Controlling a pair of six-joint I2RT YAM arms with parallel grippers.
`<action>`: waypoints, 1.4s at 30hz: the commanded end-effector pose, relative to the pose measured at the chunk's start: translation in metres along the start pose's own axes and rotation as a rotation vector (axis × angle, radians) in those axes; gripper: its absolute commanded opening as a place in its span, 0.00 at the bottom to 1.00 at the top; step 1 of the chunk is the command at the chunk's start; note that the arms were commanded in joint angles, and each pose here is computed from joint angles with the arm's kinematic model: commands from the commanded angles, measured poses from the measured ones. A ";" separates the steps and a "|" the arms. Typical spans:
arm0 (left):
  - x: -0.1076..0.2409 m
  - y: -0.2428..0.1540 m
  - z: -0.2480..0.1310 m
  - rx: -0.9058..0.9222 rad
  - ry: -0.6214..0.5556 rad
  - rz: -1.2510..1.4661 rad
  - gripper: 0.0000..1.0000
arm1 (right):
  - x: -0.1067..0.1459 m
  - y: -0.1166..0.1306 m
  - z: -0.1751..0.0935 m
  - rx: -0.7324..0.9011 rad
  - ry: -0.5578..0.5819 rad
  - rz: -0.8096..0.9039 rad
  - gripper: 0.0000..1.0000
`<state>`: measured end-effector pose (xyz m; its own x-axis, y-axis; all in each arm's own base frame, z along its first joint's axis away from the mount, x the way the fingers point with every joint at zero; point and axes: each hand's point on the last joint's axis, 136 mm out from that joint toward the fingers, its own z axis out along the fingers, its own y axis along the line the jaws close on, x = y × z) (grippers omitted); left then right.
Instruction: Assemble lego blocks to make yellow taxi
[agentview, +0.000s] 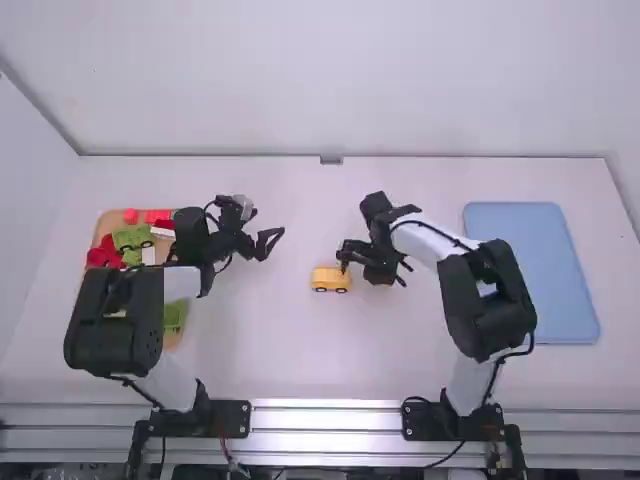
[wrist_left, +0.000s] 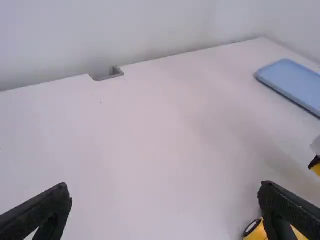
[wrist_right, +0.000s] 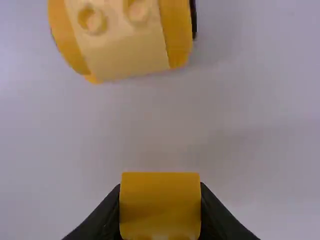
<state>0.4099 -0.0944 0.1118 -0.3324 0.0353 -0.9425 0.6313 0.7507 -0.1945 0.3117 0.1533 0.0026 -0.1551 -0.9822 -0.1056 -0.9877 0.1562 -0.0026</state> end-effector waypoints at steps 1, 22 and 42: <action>-0.004 0.002 0.000 0.007 -0.009 0.026 0.99 | 0.001 0.005 0.015 -0.025 0.007 -0.055 0.00; -0.003 0.001 0.000 0.007 -0.004 0.015 0.99 | -0.008 0.000 0.016 -0.090 0.042 -0.025 0.99; -0.002 0.020 -0.001 -0.100 0.005 0.022 0.99 | -0.032 -0.032 -0.095 -0.040 -0.462 0.031 0.99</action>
<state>0.4179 -0.0828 0.1066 -0.3357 0.0509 -0.9406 0.5718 0.8045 -0.1605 0.3598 0.1655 0.1006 -0.1638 -0.8877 -0.4303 -0.9791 0.1996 -0.0390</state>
